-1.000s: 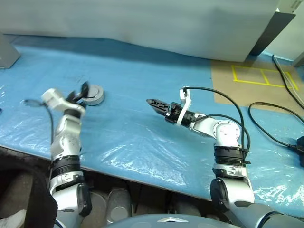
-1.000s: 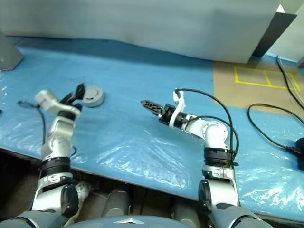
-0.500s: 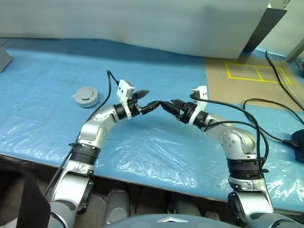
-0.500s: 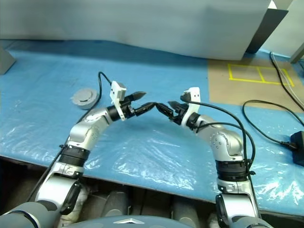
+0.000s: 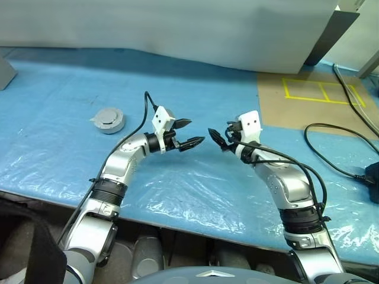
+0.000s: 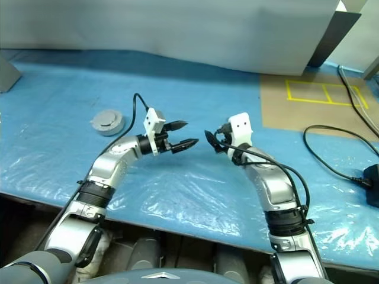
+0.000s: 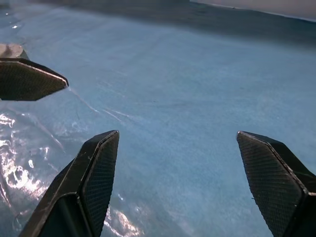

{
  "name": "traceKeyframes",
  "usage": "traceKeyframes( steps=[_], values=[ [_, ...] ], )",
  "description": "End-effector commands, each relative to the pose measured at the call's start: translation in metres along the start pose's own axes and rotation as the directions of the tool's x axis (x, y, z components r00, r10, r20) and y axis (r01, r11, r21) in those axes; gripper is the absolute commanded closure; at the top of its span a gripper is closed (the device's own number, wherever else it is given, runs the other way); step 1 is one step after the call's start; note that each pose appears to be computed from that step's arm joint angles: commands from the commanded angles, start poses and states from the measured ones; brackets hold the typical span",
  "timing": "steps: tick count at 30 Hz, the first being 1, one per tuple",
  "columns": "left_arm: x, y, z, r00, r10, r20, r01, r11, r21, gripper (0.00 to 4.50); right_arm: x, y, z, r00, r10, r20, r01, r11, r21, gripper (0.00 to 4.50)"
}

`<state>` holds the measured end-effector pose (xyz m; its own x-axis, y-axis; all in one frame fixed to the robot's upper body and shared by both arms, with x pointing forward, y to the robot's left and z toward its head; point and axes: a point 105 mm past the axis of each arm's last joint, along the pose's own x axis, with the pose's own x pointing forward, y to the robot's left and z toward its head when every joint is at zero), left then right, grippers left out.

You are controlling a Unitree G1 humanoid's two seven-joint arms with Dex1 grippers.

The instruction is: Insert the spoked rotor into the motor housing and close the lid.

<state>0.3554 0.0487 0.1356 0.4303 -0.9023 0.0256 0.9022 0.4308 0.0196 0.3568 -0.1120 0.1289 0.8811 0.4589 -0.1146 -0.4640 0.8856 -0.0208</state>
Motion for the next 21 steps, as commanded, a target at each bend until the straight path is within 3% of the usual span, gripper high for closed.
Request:
traceKeyframes(
  steps=[1,21],
  values=[
    [-0.003,0.007,0.011,0.998,0.044,0.034,-0.045,0.998,0.047,0.04,0.002,0.001,0.012,0.999,0.008,0.043,-0.006,0.999,-0.043,0.53],
    [-0.014,0.010,0.012,0.991,0.122,0.045,-0.125,0.990,0.058,0.04,0.015,0.015,0.007,0.996,0.082,0.020,-0.080,0.995,-0.065,0.53]
  ],
)
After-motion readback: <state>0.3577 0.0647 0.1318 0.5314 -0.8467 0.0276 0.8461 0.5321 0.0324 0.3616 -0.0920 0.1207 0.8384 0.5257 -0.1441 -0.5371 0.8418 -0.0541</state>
